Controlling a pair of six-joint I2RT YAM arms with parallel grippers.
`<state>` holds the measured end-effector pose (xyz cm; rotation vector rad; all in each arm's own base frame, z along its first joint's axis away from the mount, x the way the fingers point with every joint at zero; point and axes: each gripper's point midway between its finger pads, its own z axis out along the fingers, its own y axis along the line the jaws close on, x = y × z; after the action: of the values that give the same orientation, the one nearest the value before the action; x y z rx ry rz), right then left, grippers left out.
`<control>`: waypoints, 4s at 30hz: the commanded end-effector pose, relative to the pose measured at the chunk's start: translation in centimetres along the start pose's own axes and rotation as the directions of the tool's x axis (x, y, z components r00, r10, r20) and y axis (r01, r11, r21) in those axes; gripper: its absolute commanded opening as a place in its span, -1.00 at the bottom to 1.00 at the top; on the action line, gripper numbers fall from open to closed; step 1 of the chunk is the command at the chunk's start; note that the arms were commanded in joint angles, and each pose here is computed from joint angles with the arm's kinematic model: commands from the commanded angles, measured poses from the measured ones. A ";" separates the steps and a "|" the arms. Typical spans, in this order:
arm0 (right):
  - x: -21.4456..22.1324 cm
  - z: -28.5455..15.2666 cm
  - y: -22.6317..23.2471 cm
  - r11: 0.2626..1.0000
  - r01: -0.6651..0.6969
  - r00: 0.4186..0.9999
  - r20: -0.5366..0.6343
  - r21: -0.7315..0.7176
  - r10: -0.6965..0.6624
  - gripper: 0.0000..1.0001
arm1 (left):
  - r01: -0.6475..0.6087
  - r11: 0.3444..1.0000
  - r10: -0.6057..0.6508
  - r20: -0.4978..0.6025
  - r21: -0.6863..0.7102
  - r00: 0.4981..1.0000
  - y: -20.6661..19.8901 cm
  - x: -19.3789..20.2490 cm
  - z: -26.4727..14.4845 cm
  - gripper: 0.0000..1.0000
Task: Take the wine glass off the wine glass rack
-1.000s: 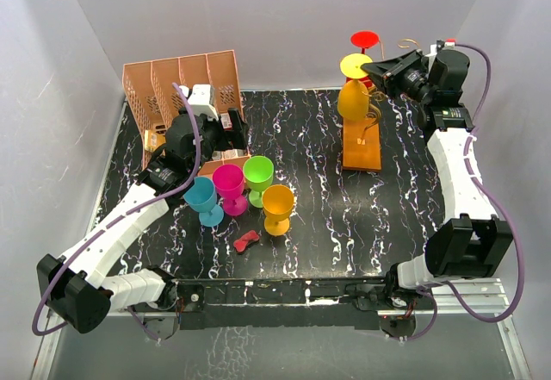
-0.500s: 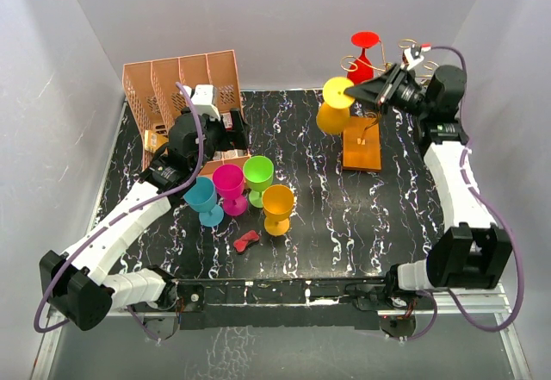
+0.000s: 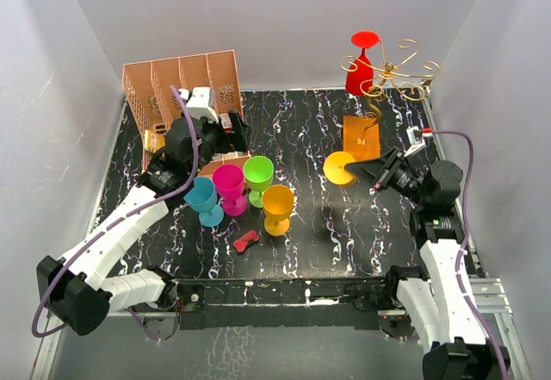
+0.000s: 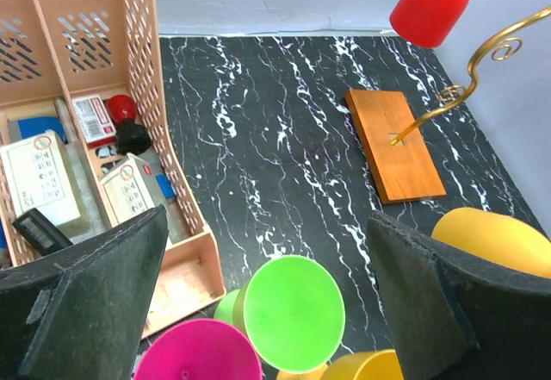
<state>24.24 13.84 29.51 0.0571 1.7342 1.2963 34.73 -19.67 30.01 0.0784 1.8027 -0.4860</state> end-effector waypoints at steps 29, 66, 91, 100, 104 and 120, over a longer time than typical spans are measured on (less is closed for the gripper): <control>-7.8 -5.1 17.4 0.637 -0.378 0.880 -0.048 -0.672 0.472 -0.85 | 0.668 0.305 -0.590 -0.415 0.679 0.692 -12.9 -0.7 -13.6 0.94; -2.0 0.6 16.1 0.610 -0.494 0.834 -0.140 -0.619 0.534 -0.85 | 0.624 0.230 -0.581 -0.409 0.747 0.704 -13.4 -2.3 -15.7 0.26; 0.5 3.1 5.9 0.930 -0.328 0.914 0.192 -0.166 0.357 0.25 | 0.641 0.268 -0.569 -0.418 0.720 0.708 -13.4 -2.2 -16.1 -1.00; -2.1 0.8 1.5 0.976 -0.034 0.941 0.337 0.214 -0.041 0.73 | 0.603 0.508 -0.535 -0.323 0.615 0.781 -10.6 -0.5 -18.9 -1.00; -3.6 -0.4 1.2 0.948 0.057 0.920 0.351 0.312 -0.171 0.76 | 0.579 0.657 -0.483 -0.320 0.483 0.815 -8.5 1.5 -20.1 -1.00; -4.5 -2.5 0.5 0.919 0.103 0.874 0.408 0.380 -0.266 0.82 | 0.362 0.932 -0.312 -0.531 -0.010 0.788 -0.5 8.1 -26.6 -1.00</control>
<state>24.98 10.63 31.28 0.3734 1.5513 0.7819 9.71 -14.49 32.07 -0.0356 2.1178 -1.0787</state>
